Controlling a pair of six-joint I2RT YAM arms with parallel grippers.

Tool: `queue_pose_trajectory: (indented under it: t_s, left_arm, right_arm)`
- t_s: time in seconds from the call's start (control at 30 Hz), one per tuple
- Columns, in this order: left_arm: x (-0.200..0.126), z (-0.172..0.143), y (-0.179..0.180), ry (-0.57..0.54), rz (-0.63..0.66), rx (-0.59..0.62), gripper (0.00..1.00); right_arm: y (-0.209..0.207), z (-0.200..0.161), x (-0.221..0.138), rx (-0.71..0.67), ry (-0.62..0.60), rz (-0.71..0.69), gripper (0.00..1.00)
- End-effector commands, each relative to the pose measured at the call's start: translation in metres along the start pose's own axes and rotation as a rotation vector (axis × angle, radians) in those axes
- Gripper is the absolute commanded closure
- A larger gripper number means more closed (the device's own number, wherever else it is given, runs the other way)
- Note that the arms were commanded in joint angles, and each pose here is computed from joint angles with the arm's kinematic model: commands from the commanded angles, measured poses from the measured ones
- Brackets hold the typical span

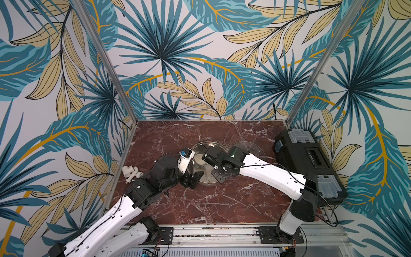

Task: Stir the soup with a spoon
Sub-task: Stir the soup in the pan with a stick.

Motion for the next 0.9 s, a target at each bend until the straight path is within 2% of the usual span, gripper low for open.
queue_pose_trajectory:
  t_s: [0.0, 0.17, 0.4, 0.63, 0.87]
  left_arm:
    - [0.001, -0.007, 0.001, 0.013, -0.001, -0.002, 0.0]
    - [0.0, -0.009, 0.001, 0.017, -0.002, 0.004, 0.0]
    - [0.002, -0.01, 0.001, 0.02, -0.002, 0.009, 0.0]
    - [0.004, -0.01, 0.0, 0.022, -0.01, 0.002, 0.0]
    - [0.002, -0.011, 0.001, 0.021, -0.007, 0.0, 0.0]
  right_arm:
    - [0.004, -0.016, -0.01, -0.004, -0.001, 0.034, 1.0]
    - [-0.005, -0.05, -0.013, 0.006, 0.026, 0.03, 1.0]
    - [-0.038, -0.084, -0.014, 0.019, 0.034, -0.107, 1.0]
    - [-0.064, -0.063, -0.014, 0.075, -0.001, -0.158, 1.0]
    - [-0.055, -0.022, -0.005, 0.074, -0.015, -0.124, 1.0]
Point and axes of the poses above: each gripper's point midway between its finger pads, its own x axis out along the fingers, its own y axis along the line the jaws close on, z = x × y, the point moved 4 cm from there along -x, back along the fingers, and after that the axes turned 2 degrees about x, right-handed, at the moved point
